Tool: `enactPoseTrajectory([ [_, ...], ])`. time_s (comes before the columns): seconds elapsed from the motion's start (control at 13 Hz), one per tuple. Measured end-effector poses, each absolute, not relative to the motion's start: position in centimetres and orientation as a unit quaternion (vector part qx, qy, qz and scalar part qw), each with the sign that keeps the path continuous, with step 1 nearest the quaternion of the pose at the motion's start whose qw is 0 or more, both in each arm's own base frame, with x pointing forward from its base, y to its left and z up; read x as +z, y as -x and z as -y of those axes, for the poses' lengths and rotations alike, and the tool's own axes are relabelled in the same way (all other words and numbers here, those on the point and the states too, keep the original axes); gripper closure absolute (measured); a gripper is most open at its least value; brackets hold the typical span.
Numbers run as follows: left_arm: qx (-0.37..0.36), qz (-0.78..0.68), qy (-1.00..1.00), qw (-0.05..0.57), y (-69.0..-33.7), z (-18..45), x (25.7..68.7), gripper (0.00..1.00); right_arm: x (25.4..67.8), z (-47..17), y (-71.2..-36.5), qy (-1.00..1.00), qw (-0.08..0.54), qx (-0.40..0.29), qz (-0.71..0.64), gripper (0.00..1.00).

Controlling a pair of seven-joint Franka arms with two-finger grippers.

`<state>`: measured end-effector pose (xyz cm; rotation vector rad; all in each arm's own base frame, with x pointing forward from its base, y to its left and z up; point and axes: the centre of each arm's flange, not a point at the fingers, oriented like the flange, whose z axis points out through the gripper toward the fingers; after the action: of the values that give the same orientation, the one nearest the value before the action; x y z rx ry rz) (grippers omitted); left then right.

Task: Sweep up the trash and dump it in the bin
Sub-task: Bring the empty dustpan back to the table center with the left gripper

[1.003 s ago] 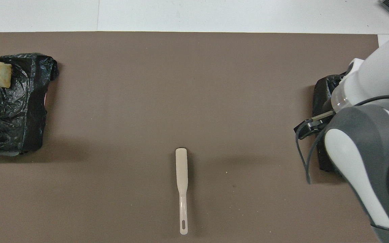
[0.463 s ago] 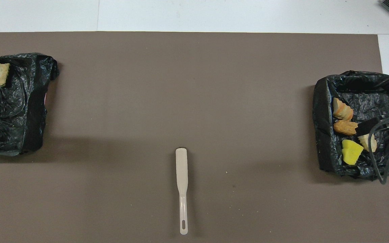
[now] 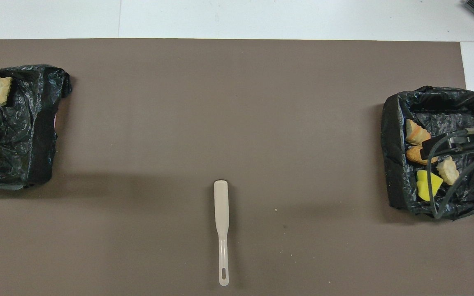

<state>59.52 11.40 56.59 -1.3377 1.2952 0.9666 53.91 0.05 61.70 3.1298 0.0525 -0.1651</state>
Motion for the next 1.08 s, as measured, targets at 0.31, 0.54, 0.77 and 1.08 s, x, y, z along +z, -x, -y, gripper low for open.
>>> enactPoseTrajectory([
  [0.31, 0.401, -0.535, 0.537, 0.515, -59.6, -8.1, 57.4, 0.68, 61.8, -0.2, -53.9, -0.999, -0.001, -0.051, -0.016, 0.0],
  [0.54, 0.368, -0.561, 0.554, 0.493, -59.5, -3.8, 56.8, 0.68, 61.8, -0.1, -53.9, -0.999, -0.001, -0.051, -0.015, 0.0],
  [0.77, 0.326, -0.594, 0.589, 0.44, -59.0, -0.3, 55.3, 0.68, 61.8, -0.1, -53.9, -0.999, -0.002, -0.051, -0.015, 0.0],
  [1.08, 0.267, -0.615, 0.658, 0.342, -57.9, 3.4, 53.0, 0.68, 61.8, -0.1, -53.9, -0.999, -0.002, -0.051, -0.015, 0.0],
])
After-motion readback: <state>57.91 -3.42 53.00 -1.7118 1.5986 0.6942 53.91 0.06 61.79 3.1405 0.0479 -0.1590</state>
